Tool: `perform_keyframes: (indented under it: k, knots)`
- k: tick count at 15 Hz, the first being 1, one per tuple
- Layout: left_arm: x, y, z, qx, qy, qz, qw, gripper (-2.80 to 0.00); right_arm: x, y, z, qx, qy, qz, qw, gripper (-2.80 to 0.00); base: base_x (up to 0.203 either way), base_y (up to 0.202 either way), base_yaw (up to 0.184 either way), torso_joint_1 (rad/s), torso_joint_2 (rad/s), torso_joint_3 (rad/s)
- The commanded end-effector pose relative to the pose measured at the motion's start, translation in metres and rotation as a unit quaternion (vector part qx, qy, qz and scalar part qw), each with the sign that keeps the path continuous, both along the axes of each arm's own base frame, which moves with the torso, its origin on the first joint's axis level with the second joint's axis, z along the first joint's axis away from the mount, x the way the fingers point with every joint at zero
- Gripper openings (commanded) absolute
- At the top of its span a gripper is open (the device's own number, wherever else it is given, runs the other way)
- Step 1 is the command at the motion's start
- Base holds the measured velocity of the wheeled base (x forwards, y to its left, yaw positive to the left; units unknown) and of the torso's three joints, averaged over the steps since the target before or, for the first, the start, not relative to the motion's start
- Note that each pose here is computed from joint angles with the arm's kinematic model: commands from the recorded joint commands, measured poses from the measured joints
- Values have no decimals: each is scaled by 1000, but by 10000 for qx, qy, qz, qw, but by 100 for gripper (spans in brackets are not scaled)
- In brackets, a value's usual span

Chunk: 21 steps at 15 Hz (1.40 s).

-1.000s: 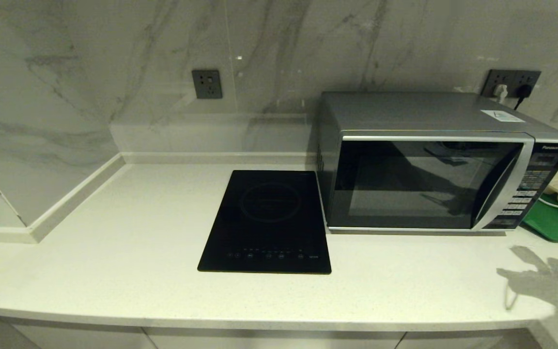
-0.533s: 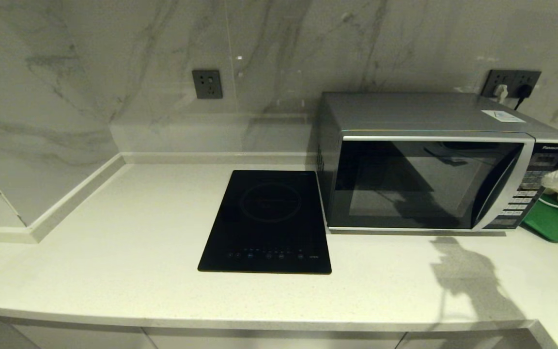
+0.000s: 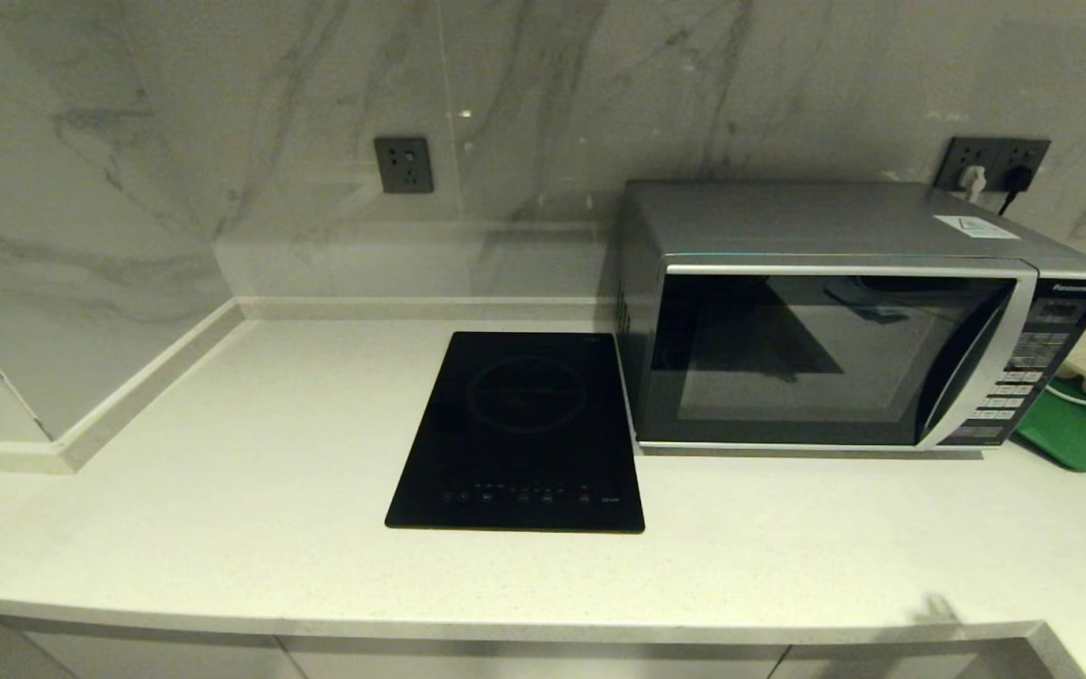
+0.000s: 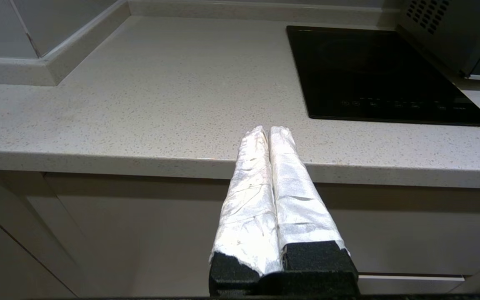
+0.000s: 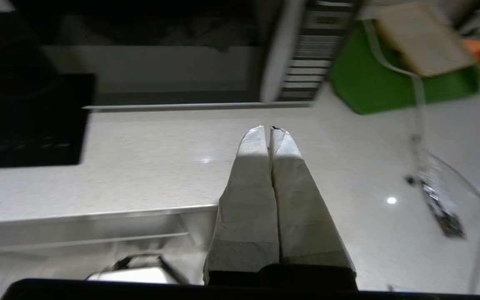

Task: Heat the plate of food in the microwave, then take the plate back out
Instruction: Open the microwave oven

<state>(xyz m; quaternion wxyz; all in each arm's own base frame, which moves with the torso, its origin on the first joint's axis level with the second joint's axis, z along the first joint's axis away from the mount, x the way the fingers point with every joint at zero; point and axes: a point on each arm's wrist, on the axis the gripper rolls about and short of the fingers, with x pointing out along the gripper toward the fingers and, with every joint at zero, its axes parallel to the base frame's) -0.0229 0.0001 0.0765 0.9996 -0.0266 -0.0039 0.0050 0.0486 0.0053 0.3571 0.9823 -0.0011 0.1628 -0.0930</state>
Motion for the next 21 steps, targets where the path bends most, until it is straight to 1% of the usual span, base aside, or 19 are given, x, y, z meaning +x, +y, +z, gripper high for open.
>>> perform_keyframes:
  k: [1, 3, 4, 5, 8, 9, 10, 12, 13, 14, 15, 16, 18, 19, 21]
  knots:
    - [0, 0, 0, -4, -1, 3, 10000, -280, -53, -21, -27, -117, -334, -657, 9972, -280, 0, 0, 0, 0, 0, 0]
    - [0, 0, 0, -2, -1, 3, 10000, -280, -80, -31, -49, -158, -485, -1145, 9921, -280, 0, 0, 0, 0, 0, 0]
    - [0, 0, 0, -2, -1, 3, 10000, -280, -95, -32, -55, -153, -638, -1487, 9867, -280, 0, 0, 0, 0, 0, 0]
    - [0, 0, 0, -8, -1, 3, 10000, -280, -112, -33, -61, -123, -838, -1673, 9823, -280, 0, 0, 0, 0, 0, 0]
    - [0, 0, 0, -2, -1, 3, 10000, -280, -156, -29, -88, 0, -1334, -1554, 9788, -280, 0, 0, 0, 0, 0, 0]
    - [0, 0, 0, -2, -1, 3, 10000, -280, -165, -27, -99, 31, -1433, -1424, 9794, -280, 0, 0, 0, 0, 0, 0]
    - [0, 0, 0, -2, -1, 3, 10000, -280, -169, -24, -113, 76, -1429, -1199, 9824, -280, 0, 0, 0, 0, 0, 0]
    - [0, 0, 0, -2, -1, 3, 10000, -280, -169, -17, -134, 227, -1336, -520, 9894, -280, 0, 0, 0, 0, 0, 0]
    - [0, 0, 0, -2, -1, 3, 10000, -280, -168, -14, -144, 317, -1289, -58, 9911, -280, 0, 0, 0, 0, 0, 0]
    - [0, 0, 0, -2, -1, 3, 10000, -280, -165, -10, -157, 379, -1176, 309, 9919, -280, 0, 0, 0, 0, 0, 0]
    - [0, 0, 0, -2, -1, 3, 10000, -280, -161, -9, -169, 416, -1088, 545, 9917, -280, 0, 0, 0, 0, 0, 0]
    - [0, 0, 0, -2, -1, 3, 10000, -280, -159, -7, -184, 433, -1119, 730, 9901, -280, 0, 0, 0, 0, 0, 0]
    - [0, 0, 0, -2, -1, 3, 10000, -280, -141, -6, -209, 492, -930, 935, 9900, -280, 0, 0, 0, 0, 0, 0]
    - [0, 0, 0, -2, -1, 3, 10000, -280, -132, -5, -219, 530, -908, 972, 9897, -280, 0, 0, 0, 0, 0, 0]
    - [0, 0, 0, -2, -1, 3, 10000, -280, -113, -5, -234, 540, -1034, 965, 9885, -280, 0, 0, 0, 0, 0, 0]
